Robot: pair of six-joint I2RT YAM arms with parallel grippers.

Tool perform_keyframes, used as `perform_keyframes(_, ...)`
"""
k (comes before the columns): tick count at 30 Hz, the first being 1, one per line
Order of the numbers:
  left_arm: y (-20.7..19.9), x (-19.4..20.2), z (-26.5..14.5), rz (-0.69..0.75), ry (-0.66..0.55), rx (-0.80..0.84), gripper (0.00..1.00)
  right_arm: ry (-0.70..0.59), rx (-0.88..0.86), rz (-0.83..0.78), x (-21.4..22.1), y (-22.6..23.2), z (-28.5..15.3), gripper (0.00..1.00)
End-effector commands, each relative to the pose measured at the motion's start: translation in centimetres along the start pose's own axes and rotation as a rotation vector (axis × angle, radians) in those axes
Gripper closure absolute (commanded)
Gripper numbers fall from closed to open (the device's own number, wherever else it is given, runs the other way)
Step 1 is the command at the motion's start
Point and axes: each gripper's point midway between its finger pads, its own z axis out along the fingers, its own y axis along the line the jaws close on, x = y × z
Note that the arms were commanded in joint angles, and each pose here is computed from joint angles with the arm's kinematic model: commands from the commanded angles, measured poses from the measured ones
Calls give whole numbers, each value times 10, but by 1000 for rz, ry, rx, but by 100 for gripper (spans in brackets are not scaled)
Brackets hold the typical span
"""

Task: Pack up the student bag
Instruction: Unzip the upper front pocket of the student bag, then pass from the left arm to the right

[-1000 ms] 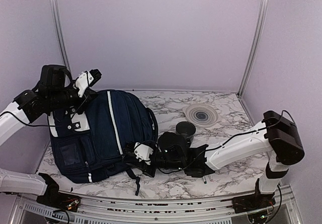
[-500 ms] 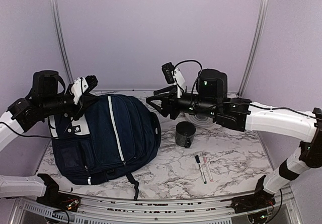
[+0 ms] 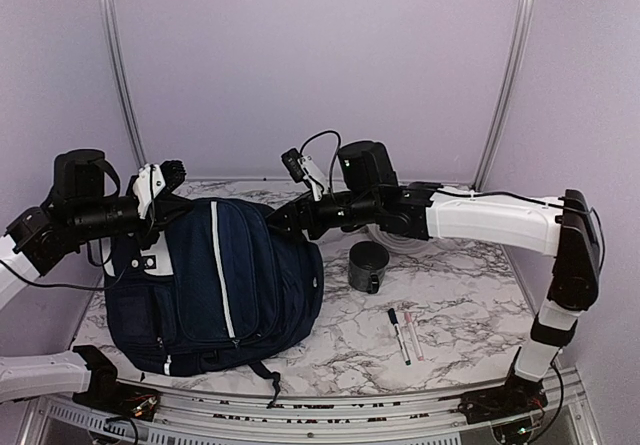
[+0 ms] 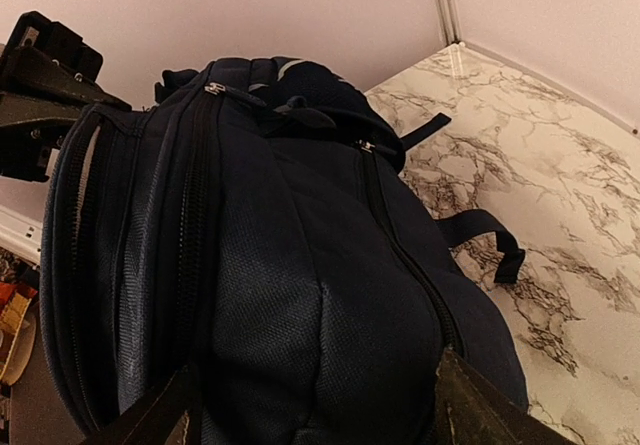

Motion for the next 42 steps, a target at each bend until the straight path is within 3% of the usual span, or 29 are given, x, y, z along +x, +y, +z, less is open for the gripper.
perform_keyframes(1,34,-81,-35,93,-294,-144,100,-23,-107,-39,-13,30,-9,23)
perform_keyframes(8,33,-81,-36,96,-297,-144,100,-91,-35,-113,-33,33,-48,24)
perform_keyframes(14,32,-82,-36,94,-301,-135,100,-8,-28,-160,-9,47,-17,24)
perform_keyframes(20,28,-84,-40,104,-314,-123,100,18,22,-167,-1,29,0,37)
perform_keyframes(25,16,-88,-43,118,-352,-67,100,59,9,-167,11,26,18,38)
perform_keyframes(27,13,-90,-44,122,-366,-49,100,60,-4,-170,9,27,23,51)
perform_keyframes(29,11,-92,-46,128,-377,-41,100,30,-29,-175,0,31,22,80)
perform_keyframes(31,10,-94,-49,133,-384,-41,100,-20,-24,-170,-17,26,16,100)
perform_keyframes(37,30,-109,-52,217,-379,-119,100,-273,136,-173,-102,-26,-9,100)
perform_keyframes(42,55,-143,-64,320,-409,-198,100,-482,190,-260,-173,-17,-32,100)
